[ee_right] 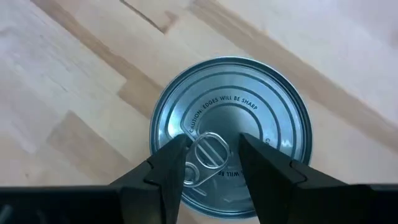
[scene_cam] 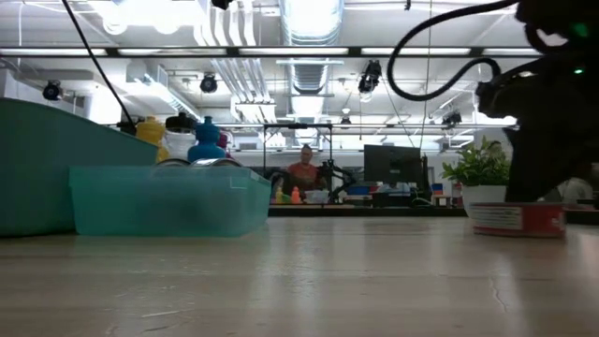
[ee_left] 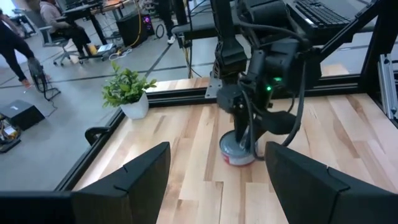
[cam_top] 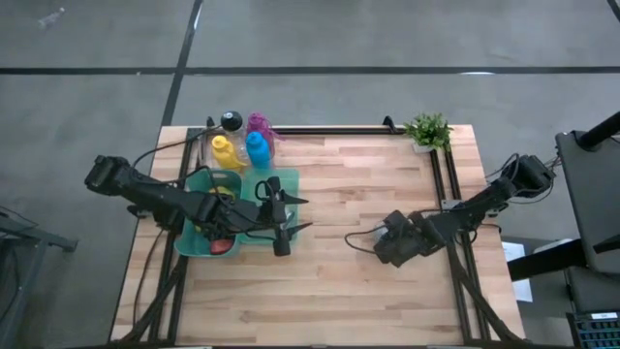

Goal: Pick & Place Food Item
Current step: Put the red tuna can into the light green bin

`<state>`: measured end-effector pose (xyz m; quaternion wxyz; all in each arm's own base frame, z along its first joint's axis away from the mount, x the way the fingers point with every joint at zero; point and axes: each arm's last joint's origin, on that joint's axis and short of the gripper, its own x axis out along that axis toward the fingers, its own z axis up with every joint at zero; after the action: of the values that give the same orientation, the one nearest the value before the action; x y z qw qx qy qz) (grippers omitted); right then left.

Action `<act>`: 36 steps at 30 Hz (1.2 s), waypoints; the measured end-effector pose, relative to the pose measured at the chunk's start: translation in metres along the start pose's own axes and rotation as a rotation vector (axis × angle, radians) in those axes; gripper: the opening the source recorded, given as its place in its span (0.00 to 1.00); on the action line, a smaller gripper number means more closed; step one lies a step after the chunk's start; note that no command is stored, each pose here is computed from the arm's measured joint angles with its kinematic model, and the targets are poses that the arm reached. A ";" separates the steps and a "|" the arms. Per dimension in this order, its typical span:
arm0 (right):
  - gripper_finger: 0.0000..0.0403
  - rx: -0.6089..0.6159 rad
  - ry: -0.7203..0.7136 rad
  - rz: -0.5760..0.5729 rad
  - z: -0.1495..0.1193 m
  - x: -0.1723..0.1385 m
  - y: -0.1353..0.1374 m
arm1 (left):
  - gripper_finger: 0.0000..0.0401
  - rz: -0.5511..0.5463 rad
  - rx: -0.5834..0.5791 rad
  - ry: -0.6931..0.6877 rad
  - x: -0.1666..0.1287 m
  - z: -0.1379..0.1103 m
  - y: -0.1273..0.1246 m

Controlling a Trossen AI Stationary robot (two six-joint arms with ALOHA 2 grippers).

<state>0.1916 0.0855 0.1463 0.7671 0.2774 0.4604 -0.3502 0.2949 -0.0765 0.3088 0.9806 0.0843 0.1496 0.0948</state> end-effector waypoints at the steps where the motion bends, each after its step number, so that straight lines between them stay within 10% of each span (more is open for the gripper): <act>1: 0.36 -0.019 -0.004 -0.002 0.002 0.004 0.001 | 0.66 0.000 0.000 0.000 0.000 0.000 0.000; 36: 0.36 -0.170 -0.339 0.051 0.101 0.084 0.037 | 0.66 0.000 0.005 0.008 0.000 -0.001 0.000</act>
<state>0.3003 0.0081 0.1175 0.8629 0.1603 0.3454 -0.3324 0.2948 -0.0763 0.3078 0.9798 0.0864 0.1538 0.0945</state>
